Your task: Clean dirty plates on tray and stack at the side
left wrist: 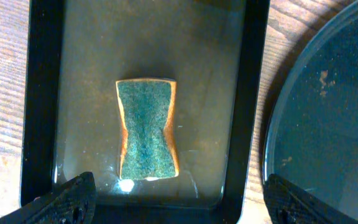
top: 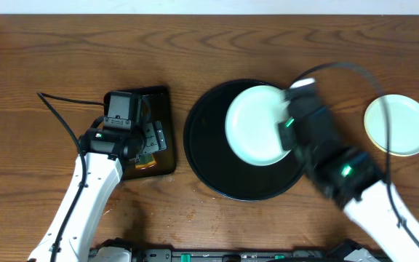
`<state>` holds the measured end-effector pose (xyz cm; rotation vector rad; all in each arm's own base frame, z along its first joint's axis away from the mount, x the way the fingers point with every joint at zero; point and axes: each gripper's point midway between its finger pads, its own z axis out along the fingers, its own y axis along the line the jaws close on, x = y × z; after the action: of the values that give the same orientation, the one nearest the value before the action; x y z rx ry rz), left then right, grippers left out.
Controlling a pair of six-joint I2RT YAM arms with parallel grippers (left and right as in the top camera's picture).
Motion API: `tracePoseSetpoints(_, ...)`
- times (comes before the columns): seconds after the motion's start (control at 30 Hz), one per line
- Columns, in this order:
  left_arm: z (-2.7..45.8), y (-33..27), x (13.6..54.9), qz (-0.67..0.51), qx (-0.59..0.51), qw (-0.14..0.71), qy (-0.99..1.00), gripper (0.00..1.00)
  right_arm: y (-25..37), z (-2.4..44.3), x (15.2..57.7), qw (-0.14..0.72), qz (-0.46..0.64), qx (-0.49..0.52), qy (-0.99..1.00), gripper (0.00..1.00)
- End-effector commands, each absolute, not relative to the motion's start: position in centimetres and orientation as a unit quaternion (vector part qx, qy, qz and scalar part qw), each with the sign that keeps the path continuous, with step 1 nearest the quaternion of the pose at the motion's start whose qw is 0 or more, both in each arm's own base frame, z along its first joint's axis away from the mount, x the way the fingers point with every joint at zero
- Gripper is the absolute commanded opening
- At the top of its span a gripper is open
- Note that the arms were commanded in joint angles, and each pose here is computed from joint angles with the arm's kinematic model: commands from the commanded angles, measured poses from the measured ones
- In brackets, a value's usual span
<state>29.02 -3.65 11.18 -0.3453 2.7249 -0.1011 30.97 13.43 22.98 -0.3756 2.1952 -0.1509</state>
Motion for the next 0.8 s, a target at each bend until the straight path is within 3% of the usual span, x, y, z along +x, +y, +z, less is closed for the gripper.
tracePoseSetpoints(0.0, 11.9, -3.6, 29.4, -0.036, -0.121, 0.204, 0.971, 0.87, 13.4, 27.2, 29.5, 0.499, -0.219, -0.208, 0.812, 0.01)
tracePoseSetpoints(0.17, 11.9, -3.6, 29.4, -0.036, -0.121, 0.204, 0.971, 0.87, 17.9, 28.5, 27.7, 0.502, -0.324, -0.343, 0.725, 0.01)
tracePoseSetpoints(0.3, 11.9, -3.6, 29.4, -0.036, -0.121, 0.204, 0.971, 0.87, 18.6, 28.5, 27.9, 0.489, -0.385, -0.358, 0.696, 0.01)
tracePoseSetpoints(0.77, 11.9, -3.6, 29.4, -0.036, -0.121, 0.204, 0.971, 0.87, 20.6, 27.7, 27.4, 0.484, -0.395, -0.389, 0.677, 0.01)
